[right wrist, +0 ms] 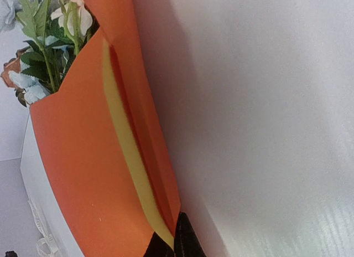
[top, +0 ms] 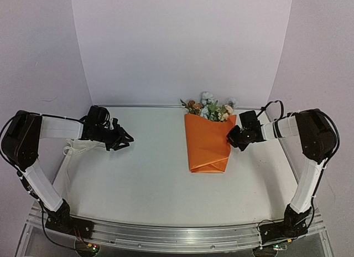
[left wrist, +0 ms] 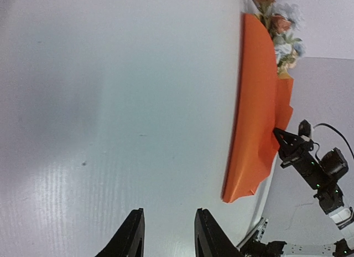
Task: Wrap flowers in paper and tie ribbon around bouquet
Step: Move the folded bouquet to the center of the board, then move the ribbon to the center of the board.
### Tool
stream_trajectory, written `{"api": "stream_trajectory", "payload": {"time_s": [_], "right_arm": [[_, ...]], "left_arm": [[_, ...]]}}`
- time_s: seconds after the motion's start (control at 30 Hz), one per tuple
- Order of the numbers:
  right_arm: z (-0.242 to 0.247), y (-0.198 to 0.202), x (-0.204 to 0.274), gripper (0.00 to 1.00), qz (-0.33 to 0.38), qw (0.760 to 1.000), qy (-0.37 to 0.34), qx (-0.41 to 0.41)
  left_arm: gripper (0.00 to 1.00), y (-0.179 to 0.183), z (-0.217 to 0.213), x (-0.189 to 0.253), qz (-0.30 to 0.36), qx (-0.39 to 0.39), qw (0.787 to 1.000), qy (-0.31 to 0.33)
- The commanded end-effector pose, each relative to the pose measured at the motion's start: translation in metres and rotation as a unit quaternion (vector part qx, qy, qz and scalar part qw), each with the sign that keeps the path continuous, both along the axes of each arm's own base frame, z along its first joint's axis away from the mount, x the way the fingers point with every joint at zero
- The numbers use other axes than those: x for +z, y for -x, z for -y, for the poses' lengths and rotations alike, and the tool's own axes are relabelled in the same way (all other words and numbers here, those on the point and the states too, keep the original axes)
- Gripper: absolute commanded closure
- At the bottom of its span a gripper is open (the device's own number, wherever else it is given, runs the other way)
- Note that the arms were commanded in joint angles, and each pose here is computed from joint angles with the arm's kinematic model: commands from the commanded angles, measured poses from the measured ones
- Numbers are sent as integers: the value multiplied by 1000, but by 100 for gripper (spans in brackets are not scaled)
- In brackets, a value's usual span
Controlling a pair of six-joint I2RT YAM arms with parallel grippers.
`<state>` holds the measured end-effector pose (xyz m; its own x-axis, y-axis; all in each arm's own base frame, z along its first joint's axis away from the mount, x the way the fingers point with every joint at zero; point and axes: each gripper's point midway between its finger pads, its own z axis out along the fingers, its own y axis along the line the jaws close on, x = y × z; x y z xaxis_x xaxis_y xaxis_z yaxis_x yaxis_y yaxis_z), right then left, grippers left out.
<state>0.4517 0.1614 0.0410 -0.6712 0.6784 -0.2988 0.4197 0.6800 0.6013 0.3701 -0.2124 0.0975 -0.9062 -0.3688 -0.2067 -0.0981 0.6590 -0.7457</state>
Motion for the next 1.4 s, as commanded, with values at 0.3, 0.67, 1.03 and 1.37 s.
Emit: {"api": "stream_trajectory", "payload": {"time_s": [0.3,0.67,1.03,1.37], "right_arm": [[10,-11,21,63,5,1000,-2,30],[18,18,61,35,30,998,14,48],[21,36,106,25,70,996,7,55],[7,61,133,25,97,991,28,82]], "left_arm": [[57,-34,-93,-21,20,128,961,-243],[49,-74,-110,-36,6,130,940,-315],[70,-79,-99,-78,-29,102,945,-310],[100,-15,36,-59,24,-72,971,-228]]}}
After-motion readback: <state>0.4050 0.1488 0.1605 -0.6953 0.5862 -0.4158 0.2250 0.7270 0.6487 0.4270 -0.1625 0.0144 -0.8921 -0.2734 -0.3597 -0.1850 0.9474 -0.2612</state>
